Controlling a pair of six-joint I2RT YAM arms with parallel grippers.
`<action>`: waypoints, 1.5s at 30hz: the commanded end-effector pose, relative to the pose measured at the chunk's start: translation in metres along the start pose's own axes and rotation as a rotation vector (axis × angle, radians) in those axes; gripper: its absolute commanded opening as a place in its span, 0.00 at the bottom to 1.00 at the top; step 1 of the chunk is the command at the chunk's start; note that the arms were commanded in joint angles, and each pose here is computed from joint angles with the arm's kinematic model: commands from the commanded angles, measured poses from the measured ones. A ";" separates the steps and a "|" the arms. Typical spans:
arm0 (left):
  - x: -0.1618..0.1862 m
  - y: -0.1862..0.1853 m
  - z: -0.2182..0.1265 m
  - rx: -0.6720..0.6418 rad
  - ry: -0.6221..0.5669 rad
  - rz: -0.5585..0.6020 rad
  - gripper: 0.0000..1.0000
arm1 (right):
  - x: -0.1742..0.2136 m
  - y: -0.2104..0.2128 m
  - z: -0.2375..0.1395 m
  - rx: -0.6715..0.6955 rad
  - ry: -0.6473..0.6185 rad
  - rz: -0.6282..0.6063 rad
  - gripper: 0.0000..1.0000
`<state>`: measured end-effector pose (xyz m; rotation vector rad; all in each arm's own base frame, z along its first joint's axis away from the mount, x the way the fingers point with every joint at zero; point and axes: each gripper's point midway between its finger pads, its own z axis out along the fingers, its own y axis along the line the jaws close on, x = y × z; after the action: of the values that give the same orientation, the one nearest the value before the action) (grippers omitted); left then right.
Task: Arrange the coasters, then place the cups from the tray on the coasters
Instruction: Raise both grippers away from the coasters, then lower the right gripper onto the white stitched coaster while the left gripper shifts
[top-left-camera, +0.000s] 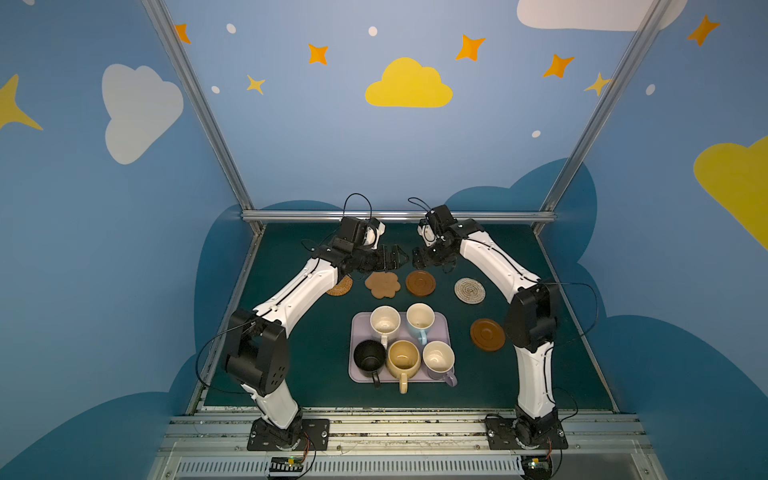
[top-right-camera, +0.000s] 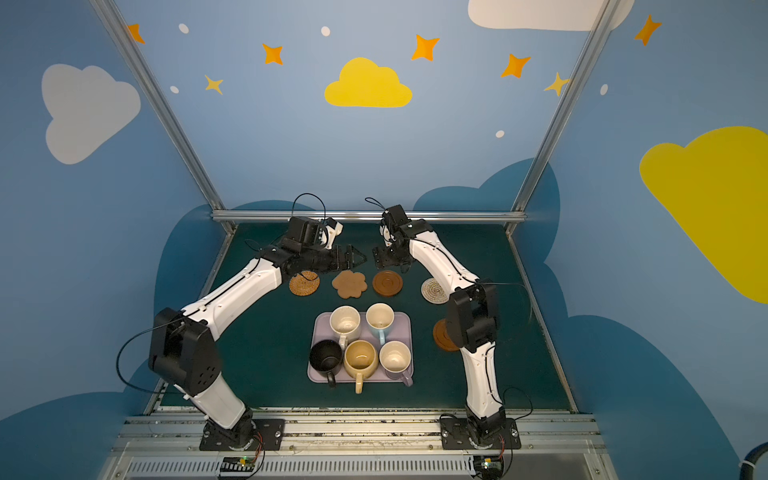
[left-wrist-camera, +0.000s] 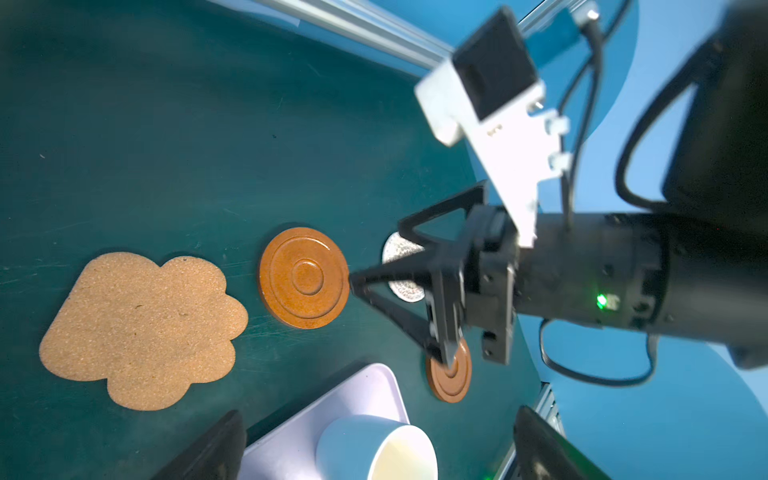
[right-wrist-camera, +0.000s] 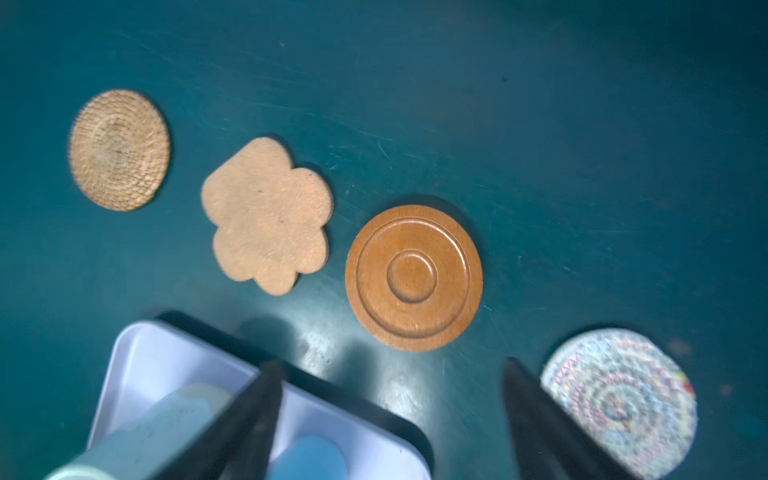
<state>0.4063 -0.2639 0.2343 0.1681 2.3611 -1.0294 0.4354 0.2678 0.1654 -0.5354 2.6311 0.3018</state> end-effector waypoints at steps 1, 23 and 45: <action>-0.001 -0.011 -0.017 0.022 -0.025 -0.017 1.00 | -0.008 0.001 -0.042 0.032 -0.102 0.023 0.89; 0.018 -0.056 -0.062 0.114 0.032 -0.035 1.00 | 0.084 -0.043 -0.130 -0.062 -0.282 0.273 0.95; 0.017 -0.062 0.006 0.075 0.130 0.153 1.00 | 0.117 -0.120 -0.037 0.081 -0.093 0.508 0.95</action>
<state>0.3673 -0.3050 0.2522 0.3988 2.4373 -1.0658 0.3693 0.1176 0.1437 0.1283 2.6243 0.3688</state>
